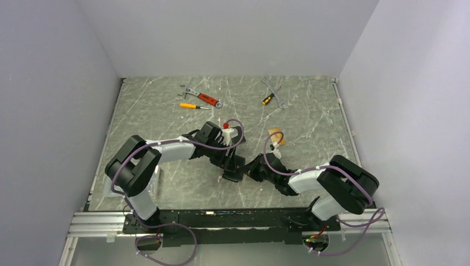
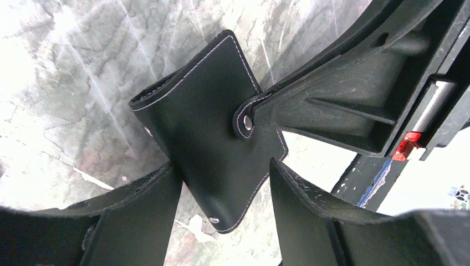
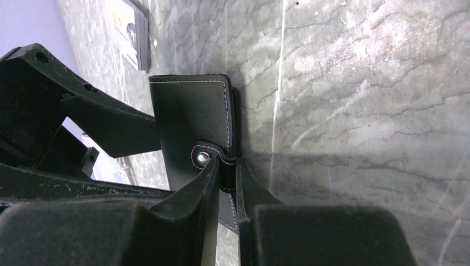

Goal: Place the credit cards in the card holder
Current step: Pick up the card holder from the center of the board, then open the card holder, then place the card holder at the center of the board, then pick up the credit card from the center of the board.

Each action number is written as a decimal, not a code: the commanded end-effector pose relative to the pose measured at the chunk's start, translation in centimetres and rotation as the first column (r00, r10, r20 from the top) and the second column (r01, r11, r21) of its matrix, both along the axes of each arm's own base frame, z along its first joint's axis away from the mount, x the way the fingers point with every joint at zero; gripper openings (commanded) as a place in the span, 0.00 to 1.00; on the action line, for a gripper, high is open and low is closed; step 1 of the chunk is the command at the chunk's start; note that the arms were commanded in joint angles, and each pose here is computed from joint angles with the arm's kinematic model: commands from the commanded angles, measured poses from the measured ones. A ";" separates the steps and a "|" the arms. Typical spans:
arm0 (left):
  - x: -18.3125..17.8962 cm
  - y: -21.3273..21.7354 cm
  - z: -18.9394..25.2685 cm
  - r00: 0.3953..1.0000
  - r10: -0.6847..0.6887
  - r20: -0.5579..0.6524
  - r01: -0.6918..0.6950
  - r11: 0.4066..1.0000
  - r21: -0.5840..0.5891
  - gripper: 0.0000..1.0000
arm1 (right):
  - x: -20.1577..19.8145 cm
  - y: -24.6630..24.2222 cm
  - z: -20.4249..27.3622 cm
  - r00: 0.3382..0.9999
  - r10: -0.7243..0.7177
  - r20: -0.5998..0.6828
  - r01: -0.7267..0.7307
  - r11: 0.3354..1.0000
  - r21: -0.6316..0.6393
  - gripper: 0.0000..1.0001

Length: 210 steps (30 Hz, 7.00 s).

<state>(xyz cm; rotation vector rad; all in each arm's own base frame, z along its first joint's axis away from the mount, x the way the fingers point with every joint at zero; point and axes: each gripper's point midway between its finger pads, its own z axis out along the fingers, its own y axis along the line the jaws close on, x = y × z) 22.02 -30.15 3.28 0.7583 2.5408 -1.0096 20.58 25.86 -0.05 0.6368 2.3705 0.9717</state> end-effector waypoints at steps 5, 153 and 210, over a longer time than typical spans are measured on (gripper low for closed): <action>-3.6 -0.8 -1.5 0.986 -0.081 -0.147 0.075 0.996 -0.046 0.46 | -9.2 -12.0 -10.1 0.939 -0.098 -0.329 -0.076 0.874 -0.479 0.00; 9.5 10.3 14.5 0.913 0.107 0.395 -0.063 0.990 -0.123 0.99 | 9.7 -3.4 17.8 0.902 0.207 0.378 0.018 0.858 -0.513 0.99; 15.0 12.9 5.4 0.955 0.114 0.273 -0.166 0.970 0.175 0.90 | 15.6 11.2 4.2 0.870 0.463 0.171 -0.438 0.884 -0.165 0.66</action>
